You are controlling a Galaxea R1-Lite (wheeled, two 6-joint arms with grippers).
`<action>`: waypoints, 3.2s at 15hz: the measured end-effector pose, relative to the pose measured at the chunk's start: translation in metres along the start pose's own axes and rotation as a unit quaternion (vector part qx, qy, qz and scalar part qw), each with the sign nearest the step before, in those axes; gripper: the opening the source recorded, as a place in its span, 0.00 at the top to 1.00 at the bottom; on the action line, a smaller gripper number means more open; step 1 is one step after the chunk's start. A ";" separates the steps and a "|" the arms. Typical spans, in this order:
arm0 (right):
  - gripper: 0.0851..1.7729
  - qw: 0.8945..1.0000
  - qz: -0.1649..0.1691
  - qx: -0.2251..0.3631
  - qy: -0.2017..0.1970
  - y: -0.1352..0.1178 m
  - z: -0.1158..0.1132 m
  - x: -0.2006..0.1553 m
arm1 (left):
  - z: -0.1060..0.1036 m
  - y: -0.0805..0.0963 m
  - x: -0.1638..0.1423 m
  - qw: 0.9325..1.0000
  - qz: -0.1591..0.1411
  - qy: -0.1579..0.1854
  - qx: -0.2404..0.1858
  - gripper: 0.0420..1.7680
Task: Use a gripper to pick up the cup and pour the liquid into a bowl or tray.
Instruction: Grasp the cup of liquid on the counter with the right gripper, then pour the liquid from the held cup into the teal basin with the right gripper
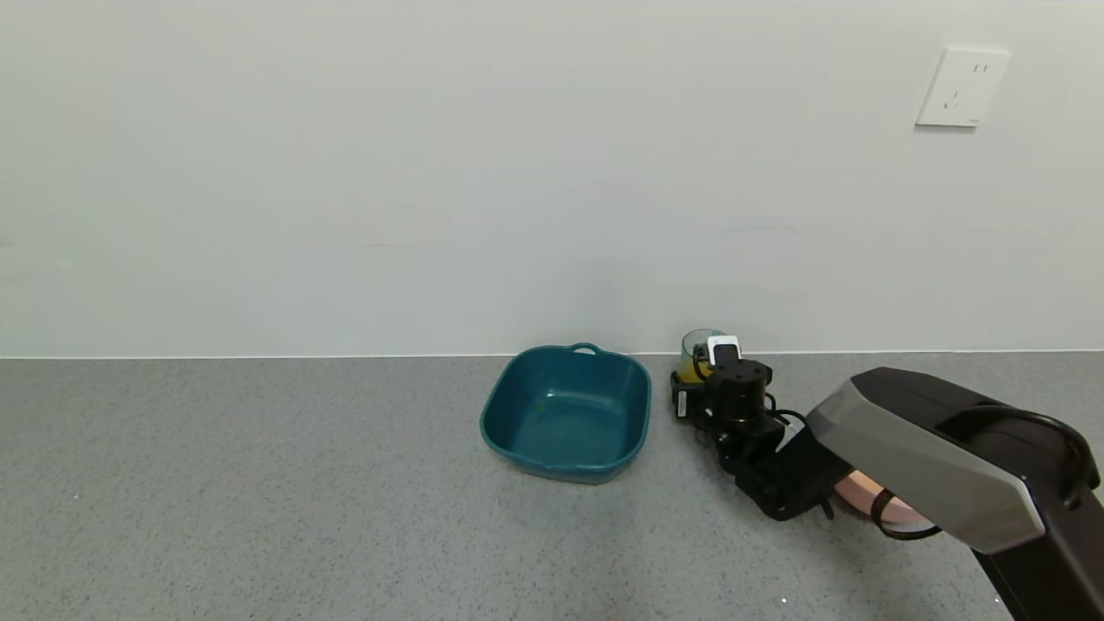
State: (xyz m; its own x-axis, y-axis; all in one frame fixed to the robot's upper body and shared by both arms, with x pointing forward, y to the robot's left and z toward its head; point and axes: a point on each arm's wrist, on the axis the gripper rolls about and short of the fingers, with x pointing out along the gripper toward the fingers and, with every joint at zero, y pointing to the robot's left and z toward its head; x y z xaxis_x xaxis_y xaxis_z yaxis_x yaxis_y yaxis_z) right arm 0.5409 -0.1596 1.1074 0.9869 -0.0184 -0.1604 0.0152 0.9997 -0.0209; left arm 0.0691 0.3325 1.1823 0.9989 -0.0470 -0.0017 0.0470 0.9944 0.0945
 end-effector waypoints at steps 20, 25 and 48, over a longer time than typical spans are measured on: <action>0.24 0.999 0.006 -0.040 -0.017 -0.007 0.092 -0.040 | 0.000 0.000 0.000 1.000 0.000 0.000 0.000 0.03; 0.24 0.996 0.014 -0.077 -0.036 -0.001 0.119 -0.056 | 0.000 0.000 0.000 1.000 0.000 0.000 0.000 0.03; 0.24 0.971 0.081 -0.222 -0.024 0.066 0.118 -0.085 | 0.000 0.000 0.000 1.000 0.000 0.000 0.000 0.03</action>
State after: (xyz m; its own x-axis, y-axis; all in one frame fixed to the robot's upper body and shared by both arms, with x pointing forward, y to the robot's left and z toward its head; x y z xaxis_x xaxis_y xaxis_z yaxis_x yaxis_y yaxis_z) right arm 0.4767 -0.0896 1.2361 0.9771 0.1504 -0.1505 -0.2013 0.8830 -0.4239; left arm 0.0691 0.3325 1.1823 0.9989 -0.0466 -0.0017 0.0465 0.9944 0.0945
